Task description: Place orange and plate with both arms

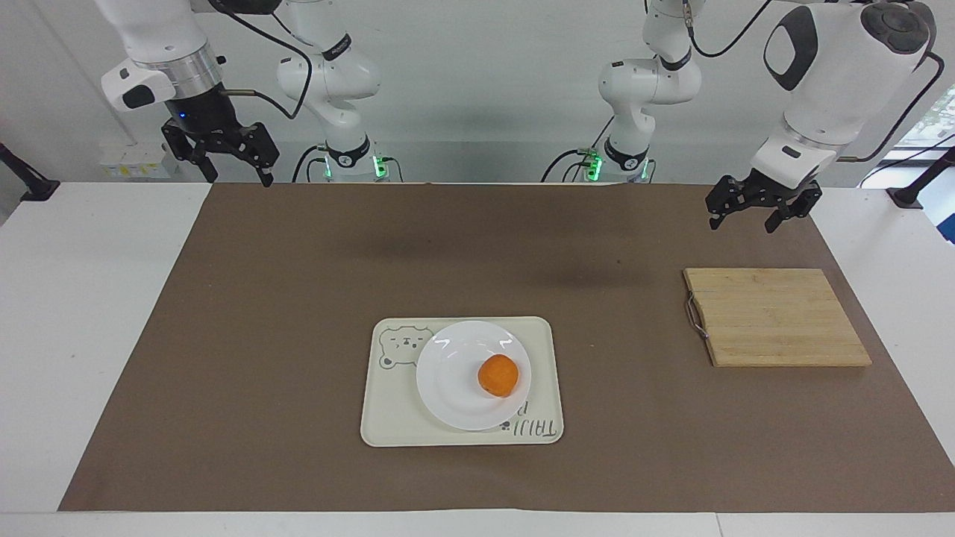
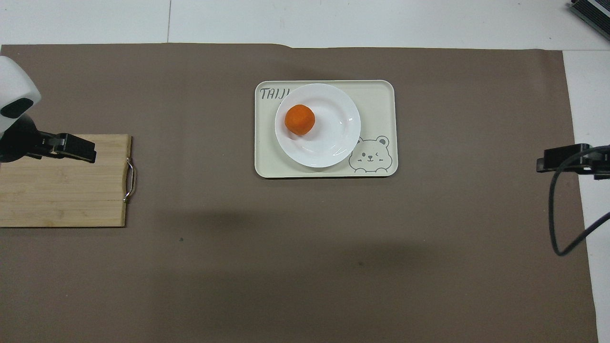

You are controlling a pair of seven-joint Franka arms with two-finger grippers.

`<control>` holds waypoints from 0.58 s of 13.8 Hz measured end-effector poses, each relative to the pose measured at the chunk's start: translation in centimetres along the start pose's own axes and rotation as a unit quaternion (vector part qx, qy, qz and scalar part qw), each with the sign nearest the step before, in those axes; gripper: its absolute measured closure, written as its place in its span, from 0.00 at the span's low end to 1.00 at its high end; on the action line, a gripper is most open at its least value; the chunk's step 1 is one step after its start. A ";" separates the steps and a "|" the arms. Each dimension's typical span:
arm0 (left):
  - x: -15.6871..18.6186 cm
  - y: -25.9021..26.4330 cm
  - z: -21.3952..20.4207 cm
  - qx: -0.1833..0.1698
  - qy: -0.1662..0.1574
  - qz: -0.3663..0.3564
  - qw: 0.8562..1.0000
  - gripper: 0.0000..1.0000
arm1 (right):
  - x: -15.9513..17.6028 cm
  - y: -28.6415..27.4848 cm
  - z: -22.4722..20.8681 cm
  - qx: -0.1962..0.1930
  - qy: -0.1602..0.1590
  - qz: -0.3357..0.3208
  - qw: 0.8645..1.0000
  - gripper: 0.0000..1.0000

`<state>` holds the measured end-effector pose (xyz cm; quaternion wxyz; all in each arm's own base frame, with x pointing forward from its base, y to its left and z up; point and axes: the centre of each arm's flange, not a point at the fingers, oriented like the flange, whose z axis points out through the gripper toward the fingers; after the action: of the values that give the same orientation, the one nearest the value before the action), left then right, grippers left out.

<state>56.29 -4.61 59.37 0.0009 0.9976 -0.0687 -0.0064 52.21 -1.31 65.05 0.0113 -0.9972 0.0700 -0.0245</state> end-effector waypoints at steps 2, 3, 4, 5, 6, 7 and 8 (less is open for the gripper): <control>0.0 0.0 0.0 0.000 0.000 0.000 1.000 0.00 | 0.0 0.0 0.1 0.000 -0.001 -0.001 1.000 0.00; 0.0 0.0 0.0 0.000 0.000 0.000 1.000 0.00 | 0.0 0.1 0.1 0.000 -0.001 -0.001 1.000 0.00; 0.0 0.0 0.0 0.000 0.000 0.000 1.000 0.00 | 0.0 0.2 0.2 -0.001 -0.002 -0.003 1.000 0.00; 0.0 0.0 0.0 0.000 0.000 0.000 1.000 0.00 | 0.0 0.2 0.2 -0.001 -0.004 -0.007 1.000 0.00; 0.0 0.0 0.0 0.000 0.000 0.000 1.000 0.00 | -0.2 0.1 0.2 -0.001 -0.011 -0.017 1.000 0.00; 0.0 0.0 0.0 0.000 0.000 0.000 1.000 0.00 | -0.4 0.0 0.1 -0.002 -0.016 -0.025 1.000 0.00; 0.0 0.0 0.0 0.000 0.000 0.000 1.000 0.00 | -0.5 0.0 0.0 -0.005 -0.019 -0.036 0.999 0.00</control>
<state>56.29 -4.61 59.37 0.0009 0.9976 -0.0687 -0.0064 51.69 -1.24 65.06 0.0068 -0.9994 0.0342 -0.0053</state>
